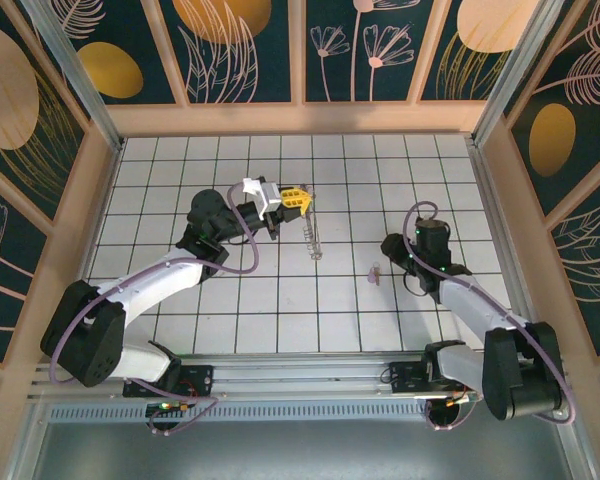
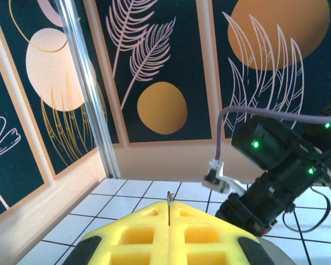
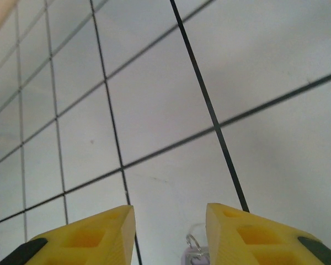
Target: Put the keys on the keyring
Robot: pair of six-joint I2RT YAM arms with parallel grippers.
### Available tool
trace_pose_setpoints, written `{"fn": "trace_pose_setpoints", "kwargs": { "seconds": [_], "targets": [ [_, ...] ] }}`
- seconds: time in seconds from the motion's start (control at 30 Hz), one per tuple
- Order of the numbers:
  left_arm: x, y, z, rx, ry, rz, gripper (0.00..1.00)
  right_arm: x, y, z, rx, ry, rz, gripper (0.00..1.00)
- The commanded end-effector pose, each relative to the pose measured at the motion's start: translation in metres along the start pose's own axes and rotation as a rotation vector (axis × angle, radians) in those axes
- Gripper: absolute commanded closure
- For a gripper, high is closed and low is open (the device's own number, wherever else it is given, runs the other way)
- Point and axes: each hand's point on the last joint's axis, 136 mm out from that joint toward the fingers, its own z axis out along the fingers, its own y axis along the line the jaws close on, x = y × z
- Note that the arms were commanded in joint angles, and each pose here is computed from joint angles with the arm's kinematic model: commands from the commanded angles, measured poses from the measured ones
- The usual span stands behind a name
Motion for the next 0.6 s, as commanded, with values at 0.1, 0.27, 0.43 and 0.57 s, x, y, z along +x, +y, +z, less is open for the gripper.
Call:
{"fn": "trace_pose_setpoints", "kwargs": {
  "seconds": [0.1, 0.27, 0.43, 0.57],
  "targets": [
    [-0.026, -0.004, -0.005, -0.005, -0.088, 0.037, 1.0, 0.017, -0.005, 0.015, 0.121, 0.032, 0.046, 0.62],
    [-0.025, -0.007, -0.007, 0.001, -0.091, 0.035, 1.0, 0.027, -0.001, 0.028, 0.139, 0.065, 0.062, 0.64],
    [-0.025, -0.009, -0.007, 0.011, -0.095, 0.034, 1.0, 0.028, 0.002, 0.036, 0.153, 0.076, 0.053, 0.67],
    [-0.026, -0.011, -0.008, 0.017, -0.097, 0.035, 1.0, 0.031, 0.002, 0.039, 0.162, 0.086, 0.047, 0.68]
  ]
}}
